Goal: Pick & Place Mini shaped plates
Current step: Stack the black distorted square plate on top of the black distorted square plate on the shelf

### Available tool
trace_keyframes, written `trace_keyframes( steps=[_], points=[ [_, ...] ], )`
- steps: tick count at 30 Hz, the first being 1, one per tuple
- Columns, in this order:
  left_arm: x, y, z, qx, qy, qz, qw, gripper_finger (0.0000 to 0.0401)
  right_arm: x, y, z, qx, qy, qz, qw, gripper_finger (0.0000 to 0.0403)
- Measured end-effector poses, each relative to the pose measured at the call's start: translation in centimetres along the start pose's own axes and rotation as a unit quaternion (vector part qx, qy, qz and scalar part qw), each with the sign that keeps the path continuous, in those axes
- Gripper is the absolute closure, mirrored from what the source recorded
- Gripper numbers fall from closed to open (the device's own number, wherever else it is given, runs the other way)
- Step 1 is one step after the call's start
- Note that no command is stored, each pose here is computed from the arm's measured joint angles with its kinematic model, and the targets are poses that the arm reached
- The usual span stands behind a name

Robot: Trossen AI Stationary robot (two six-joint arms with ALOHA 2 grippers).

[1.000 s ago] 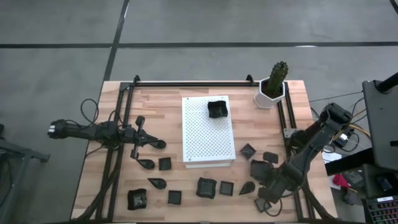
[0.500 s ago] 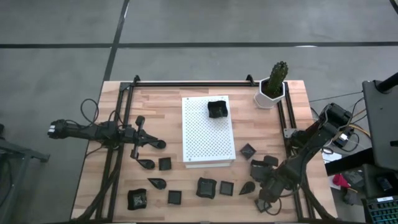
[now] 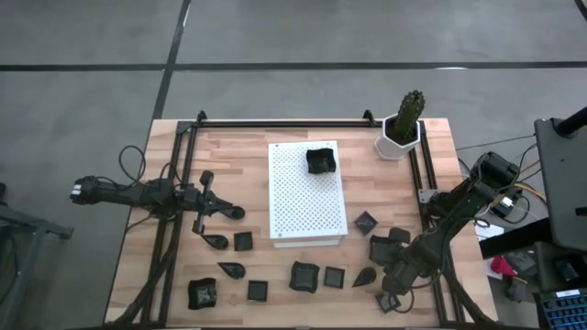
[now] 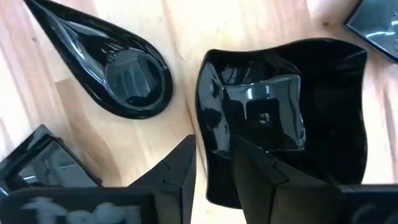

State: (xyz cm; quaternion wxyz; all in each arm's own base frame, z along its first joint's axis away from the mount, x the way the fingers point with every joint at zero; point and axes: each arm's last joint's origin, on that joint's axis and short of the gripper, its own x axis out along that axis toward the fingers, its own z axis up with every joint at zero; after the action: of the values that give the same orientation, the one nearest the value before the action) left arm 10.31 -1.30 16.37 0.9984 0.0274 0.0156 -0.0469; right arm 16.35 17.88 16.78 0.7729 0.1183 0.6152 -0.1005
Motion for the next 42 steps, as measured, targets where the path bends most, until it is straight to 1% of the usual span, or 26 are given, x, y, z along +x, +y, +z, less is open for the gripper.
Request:
trace_keyframes(
  steps=[5, 10, 15, 20, 29, 35, 38, 42],
  points=[
    [0.0, 0.0, 0.0, 0.0, 0.0, 0.0, 1.0, 0.0401, 0.4, 0.1, 0.0, -0.003, 0.0, -0.004, 1.0, 0.0307],
    [0.0, 0.0, 0.0, 0.0, 0.0, 0.0, 1.0, 0.0401, 1.5, 0.3, -0.1, -0.007, 0.008, -0.022, 1.0, 0.0312],
    [0.0, 0.0, 0.0, 0.0, 0.0, 0.0, 1.0, 0.0401, 1.7, 0.5, -0.1, -0.006, 0.01, -0.025, 1.0, 0.0328],
    [0.0, 0.0, 0.0, 0.0, 0.0, 0.0, 1.0, 0.0401, 1.1, 1.0, 0.2, -0.006, 0.004, -0.013, 1.0, 0.0343],
    [0.0, 0.0, 0.0, 0.0, 0.0, 0.0, 1.0, 0.0401, 1.1, 0.9, 0.2, -0.004, 0.006, -0.015, 1.0, 0.0365],
    [0.0, 0.0, 0.0, 0.0, 0.0, 0.0, 1.0, 0.0401, 0.9, 1.0, 0.3, -0.004, 0.006, -0.018, 1.0, 0.0392],
    [0.0, 0.0, 0.0, 0.0, 0.0, 0.0, 1.0, 0.0401, 0.2, 1.0, 0.5, -0.01, 0.013, -0.037, 0.999, 0.0394],
    [0.0, 0.0, 0.0, 0.0, 0.0, 0.0, 1.0, 0.0401, -1.5, 1.0, 0.9, -0.026, 0.015, -0.082, 0.996, 0.0394]
  ],
)
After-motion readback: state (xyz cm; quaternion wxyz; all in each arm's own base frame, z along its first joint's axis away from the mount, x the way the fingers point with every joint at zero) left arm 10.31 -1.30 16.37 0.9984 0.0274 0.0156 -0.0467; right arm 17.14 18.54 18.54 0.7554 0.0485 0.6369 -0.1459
